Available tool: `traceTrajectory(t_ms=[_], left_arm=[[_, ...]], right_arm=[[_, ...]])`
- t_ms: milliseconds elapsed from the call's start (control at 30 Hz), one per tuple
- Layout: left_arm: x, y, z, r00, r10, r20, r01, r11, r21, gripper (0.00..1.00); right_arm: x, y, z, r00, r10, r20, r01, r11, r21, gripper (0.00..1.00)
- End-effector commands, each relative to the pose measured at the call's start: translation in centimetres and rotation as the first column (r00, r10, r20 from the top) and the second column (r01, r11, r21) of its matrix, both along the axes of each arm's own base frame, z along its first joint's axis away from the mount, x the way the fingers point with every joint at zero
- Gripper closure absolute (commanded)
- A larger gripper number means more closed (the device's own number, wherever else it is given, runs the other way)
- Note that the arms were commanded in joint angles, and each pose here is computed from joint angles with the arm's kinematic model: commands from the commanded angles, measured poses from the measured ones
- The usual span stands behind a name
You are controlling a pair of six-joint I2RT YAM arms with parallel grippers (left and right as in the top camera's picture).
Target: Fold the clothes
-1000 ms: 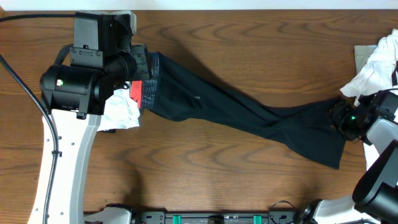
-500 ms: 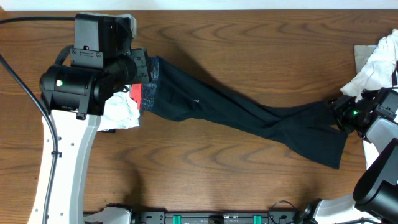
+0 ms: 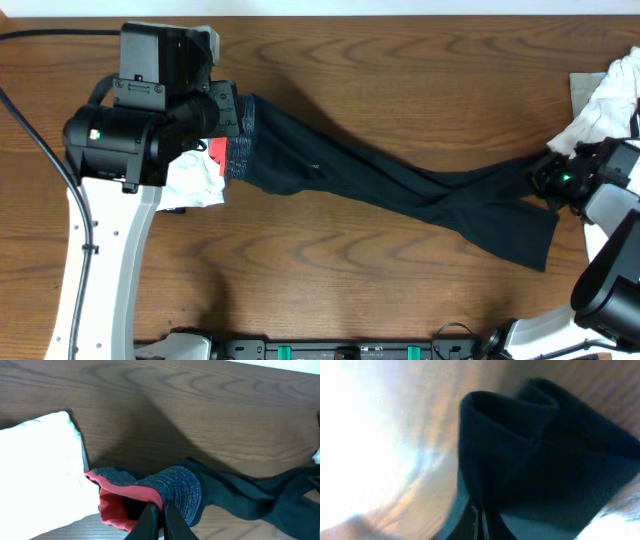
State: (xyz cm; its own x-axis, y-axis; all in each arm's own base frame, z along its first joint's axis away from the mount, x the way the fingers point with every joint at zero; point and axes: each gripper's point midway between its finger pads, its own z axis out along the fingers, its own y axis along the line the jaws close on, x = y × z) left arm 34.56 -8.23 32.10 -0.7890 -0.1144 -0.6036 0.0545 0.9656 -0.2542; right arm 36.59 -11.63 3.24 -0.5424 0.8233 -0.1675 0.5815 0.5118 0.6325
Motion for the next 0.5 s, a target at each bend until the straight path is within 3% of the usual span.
traceTrajectory(t_ms=[0,233,467], left_arm=[[-0.4,0.4,2.9,0.996,0.011,0.092,-0.011,1.000,-0.002,0.94],[-1.3,0.6,5.9,0.980,0.008,0.200,-0.005,1.000,-0.017,0.94],[-4.2,1.0,9.9,0.949,0.013,0.315,-0.001,0.999,-0.039,0.94]], right_arm=[[1.8,-1.6,7.7,0.983,0.011,0.185,-0.010,1.000,-0.004,0.99],[0.0,-4.0,17.1,0.950,-0.031,0.311,0.060,0.995,-0.083,0.99],[-2.1,-3.4,24.5,0.885,0.005,0.465,0.076,0.985,-0.156,0.99]])
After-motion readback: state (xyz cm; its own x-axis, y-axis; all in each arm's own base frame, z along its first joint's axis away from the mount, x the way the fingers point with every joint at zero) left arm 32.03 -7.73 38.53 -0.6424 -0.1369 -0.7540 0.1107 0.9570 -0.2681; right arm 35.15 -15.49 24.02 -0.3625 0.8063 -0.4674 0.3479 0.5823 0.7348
